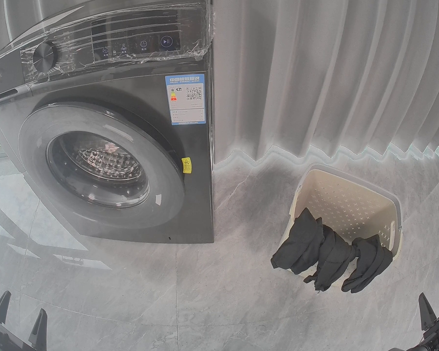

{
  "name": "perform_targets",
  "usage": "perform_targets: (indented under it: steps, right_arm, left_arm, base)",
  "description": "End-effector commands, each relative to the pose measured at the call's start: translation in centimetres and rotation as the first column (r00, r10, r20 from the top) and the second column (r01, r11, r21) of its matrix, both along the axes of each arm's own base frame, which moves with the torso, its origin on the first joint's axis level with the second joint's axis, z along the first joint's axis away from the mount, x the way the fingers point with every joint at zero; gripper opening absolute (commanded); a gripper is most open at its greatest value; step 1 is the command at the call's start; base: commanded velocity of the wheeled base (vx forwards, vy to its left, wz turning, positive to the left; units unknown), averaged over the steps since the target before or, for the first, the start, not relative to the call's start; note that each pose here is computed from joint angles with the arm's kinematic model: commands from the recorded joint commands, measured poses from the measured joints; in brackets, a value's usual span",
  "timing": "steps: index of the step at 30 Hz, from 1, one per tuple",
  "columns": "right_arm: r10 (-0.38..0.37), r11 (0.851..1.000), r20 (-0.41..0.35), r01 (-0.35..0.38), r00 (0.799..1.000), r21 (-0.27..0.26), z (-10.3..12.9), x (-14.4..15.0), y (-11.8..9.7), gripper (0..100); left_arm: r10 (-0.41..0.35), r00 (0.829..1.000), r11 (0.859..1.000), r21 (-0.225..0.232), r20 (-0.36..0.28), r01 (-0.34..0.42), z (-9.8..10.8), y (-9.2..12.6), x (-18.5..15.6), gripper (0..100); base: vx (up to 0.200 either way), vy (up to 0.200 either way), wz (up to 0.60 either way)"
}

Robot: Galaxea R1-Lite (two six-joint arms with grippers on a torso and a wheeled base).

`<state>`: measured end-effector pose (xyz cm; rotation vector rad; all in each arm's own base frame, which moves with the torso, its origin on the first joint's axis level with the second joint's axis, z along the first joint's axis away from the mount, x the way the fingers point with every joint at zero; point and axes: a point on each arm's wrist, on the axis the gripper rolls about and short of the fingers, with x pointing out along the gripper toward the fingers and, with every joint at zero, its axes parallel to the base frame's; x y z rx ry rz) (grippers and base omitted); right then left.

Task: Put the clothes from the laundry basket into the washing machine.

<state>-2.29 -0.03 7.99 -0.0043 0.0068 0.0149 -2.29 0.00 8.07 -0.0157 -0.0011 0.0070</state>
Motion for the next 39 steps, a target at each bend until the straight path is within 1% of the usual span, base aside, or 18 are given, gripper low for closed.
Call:
perform_targets:
  steps: [1,3,9,11,20,33,39]
  right_arm:
    - [0.0,1.0,-0.002,0.0,1.0,0.0,-0.38,0.02,0.0,100]
    - [0.0,1.0,-0.002,0.0,1.0,0.0,-0.38,0.02,0.0,100]
    - [0.0,1.0,-0.002,0.0,1.0,0.0,-0.38,0.02,0.0,100]
    - [0.0,1.0,-0.002,0.0,1.0,0.0,-0.38,0.02,0.0,100]
    - [0.0,1.0,-0.002,0.0,1.0,0.0,-0.38,0.02,0.0,100]
    - [0.0,1.0,-0.002,0.0,1.0,0.0,-0.38,0.02,0.0,100]
    - [0.0,1.0,-0.002,0.0,1.0,0.0,-0.38,0.02,0.0,100]
  left_arm:
    - [0.001,1.0,1.0,-0.001,-0.004,-0.001,-0.52,0.0,0.03,100]
    - [0.001,1.0,1.0,0.007,-0.006,-0.001,-0.53,0.0,0.03,100]
    - [0.001,1.0,1.0,0.007,-0.006,-0.001,-0.53,0.0,0.03,100]
    - [0.001,1.0,1.0,-0.001,-0.004,-0.001,-0.52,0.0,0.03,100]
    - [-0.001,1.0,1.0,-0.001,-0.004,0.001,-0.52,0.0,0.03,100]
    - [0.001,1.0,1.0,-0.004,-0.004,-0.001,-0.52,0.0,0.03,100]
    - [0.001,1.0,1.0,-0.004,-0.004,-0.001,-0.52,0.0,0.03,100]
  base:
    - [0.0,0.2,0.0]
    - [0.0,0.1,0.0]
    - [0.0,0.0,0.0]
    - [0.0,0.0,0.0]
    - [0.0,0.2,0.0]
    - [0.0,0.0,0.0]
    - [0.0,0.2,0.0]
